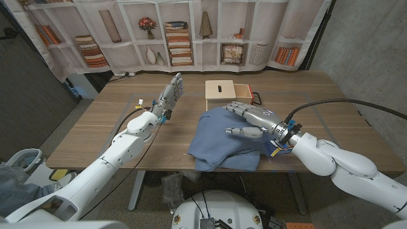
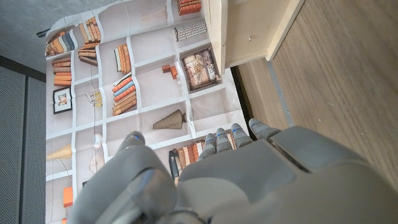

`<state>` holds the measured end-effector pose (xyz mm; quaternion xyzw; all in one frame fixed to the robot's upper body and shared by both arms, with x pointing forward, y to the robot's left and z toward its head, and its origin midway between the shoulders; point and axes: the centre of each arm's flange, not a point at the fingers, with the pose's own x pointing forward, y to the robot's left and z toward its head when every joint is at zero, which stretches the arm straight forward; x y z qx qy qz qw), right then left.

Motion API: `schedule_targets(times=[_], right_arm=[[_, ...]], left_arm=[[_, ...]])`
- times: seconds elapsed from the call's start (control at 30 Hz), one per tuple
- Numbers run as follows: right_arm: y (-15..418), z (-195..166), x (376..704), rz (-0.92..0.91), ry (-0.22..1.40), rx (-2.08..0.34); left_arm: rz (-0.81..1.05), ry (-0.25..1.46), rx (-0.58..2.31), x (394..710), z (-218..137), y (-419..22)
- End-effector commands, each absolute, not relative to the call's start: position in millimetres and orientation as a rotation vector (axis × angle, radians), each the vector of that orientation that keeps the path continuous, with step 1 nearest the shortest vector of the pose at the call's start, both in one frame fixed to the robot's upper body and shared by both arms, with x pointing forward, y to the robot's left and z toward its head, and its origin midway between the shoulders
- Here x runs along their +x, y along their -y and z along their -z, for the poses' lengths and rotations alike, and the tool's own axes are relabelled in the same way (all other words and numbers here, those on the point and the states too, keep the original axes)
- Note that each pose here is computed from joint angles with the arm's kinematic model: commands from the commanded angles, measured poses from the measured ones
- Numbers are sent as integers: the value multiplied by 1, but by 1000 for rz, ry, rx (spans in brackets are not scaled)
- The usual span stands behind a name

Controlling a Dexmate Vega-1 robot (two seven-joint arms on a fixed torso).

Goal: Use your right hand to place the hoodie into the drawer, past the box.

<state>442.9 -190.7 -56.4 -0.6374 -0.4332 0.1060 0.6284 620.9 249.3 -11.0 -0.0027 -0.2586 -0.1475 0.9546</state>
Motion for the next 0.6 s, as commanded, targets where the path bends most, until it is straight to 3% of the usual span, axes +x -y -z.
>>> schedule_targets(times=[0.03, 0.6], right_arm=[[190, 64, 448, -208, 974, -1512], [188, 71, 451, -211, 908, -1563]], left_arm=[[292, 523, -12, 621, 15, -257], [288, 529, -29, 620, 19, -262]])
